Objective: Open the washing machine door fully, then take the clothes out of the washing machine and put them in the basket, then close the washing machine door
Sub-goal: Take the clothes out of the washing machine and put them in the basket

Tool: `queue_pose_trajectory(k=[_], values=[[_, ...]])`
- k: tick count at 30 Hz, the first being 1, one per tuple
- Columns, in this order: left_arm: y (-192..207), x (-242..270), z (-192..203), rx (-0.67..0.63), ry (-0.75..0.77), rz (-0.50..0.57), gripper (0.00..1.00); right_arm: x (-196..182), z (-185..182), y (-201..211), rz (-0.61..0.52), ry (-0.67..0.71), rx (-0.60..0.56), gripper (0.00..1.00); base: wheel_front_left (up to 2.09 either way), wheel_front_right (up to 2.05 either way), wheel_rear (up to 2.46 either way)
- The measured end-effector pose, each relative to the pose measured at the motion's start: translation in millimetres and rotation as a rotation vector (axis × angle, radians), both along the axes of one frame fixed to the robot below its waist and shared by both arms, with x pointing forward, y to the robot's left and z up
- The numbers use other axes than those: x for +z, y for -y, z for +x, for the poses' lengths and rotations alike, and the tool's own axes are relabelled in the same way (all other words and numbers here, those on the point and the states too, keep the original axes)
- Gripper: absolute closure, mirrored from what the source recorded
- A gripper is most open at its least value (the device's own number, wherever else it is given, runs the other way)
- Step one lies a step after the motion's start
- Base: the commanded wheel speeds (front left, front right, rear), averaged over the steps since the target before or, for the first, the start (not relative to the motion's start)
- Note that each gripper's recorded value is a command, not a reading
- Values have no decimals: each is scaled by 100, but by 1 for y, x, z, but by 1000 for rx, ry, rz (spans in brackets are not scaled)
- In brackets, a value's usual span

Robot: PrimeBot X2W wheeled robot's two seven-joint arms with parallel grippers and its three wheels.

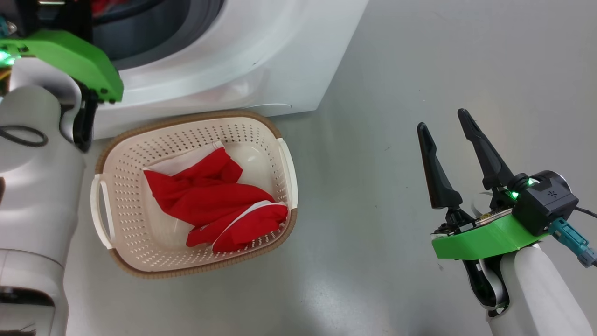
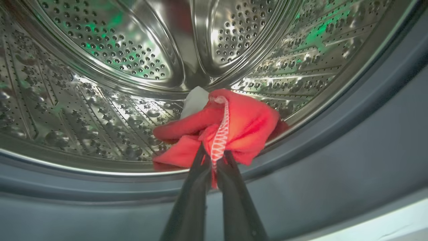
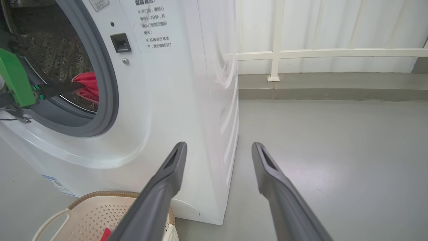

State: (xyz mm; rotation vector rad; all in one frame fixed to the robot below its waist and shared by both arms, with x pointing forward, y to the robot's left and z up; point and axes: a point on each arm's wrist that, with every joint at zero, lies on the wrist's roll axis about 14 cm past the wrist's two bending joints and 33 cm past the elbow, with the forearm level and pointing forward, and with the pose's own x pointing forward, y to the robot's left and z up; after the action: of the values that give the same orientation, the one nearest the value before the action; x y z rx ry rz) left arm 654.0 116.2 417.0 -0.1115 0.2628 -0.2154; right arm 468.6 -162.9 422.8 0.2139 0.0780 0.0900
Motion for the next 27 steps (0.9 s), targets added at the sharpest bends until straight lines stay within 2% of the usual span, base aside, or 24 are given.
queue_pose_trajectory(k=[7,18,27], values=[[-4,39,3,13,144,-78,100,3,4,-4,7,10,10,0,0,0,0],[-15,67,-28,39,262,-117,100,23,2,-5,6,57,10,0,0,0,0],[-31,76,-70,83,283,-130,100,46,-6,-6,10,103,12,0,0,0,0]])
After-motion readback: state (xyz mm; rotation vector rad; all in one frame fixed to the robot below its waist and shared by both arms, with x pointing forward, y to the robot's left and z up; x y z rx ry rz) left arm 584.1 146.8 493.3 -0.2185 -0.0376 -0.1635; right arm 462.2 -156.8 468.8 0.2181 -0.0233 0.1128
